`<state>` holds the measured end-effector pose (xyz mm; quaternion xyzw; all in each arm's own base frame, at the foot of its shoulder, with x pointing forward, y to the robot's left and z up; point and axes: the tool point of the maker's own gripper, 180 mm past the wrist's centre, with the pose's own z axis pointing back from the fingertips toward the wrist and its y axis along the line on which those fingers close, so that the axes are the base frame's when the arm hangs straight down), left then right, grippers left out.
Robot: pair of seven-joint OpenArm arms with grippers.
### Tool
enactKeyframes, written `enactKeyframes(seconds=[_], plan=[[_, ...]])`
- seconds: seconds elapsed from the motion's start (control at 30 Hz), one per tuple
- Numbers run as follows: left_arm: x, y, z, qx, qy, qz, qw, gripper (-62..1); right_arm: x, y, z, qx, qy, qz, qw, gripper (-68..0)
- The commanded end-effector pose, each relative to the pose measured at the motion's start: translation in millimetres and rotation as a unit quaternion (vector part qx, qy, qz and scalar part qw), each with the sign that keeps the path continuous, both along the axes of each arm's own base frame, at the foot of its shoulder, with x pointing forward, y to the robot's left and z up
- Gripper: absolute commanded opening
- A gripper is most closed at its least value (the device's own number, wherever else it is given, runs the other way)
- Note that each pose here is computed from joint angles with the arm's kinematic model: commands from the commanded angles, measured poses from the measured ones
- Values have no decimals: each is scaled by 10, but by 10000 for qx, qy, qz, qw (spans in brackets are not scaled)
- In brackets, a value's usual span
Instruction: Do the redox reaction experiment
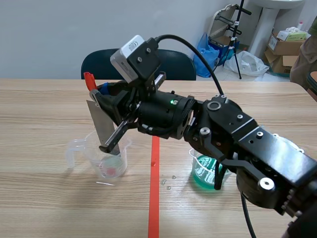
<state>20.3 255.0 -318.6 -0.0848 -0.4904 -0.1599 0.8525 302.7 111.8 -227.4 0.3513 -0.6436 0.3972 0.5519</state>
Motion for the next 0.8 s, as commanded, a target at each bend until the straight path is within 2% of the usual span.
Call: enactKeyframes(seconds=[0.0, 0.23, 0.4, 0.63, 0.77], plan=[[30, -33, 46, -99, -119, 38, 9999, 14, 27, 36, 169, 221, -216, 39, 9995, -662], [30, -33, 46, -99, -119, 38, 9999, 14, -2, 77, 23, 96, -322, 109, 9994, -662], [30, -33, 46, -99, -119, 38, 9999, 14, 13, 57, -19, 138, -296, 105, 9994, -662], [30, -33, 46, -99, -119, 38, 9999, 14, 22, 62, -94, -68, -457, 153, 9988, -662], [30, -33, 46, -99, -119, 38, 9999, 14, 56, 59, -101, -143, -669, 83, 9976, -662]])
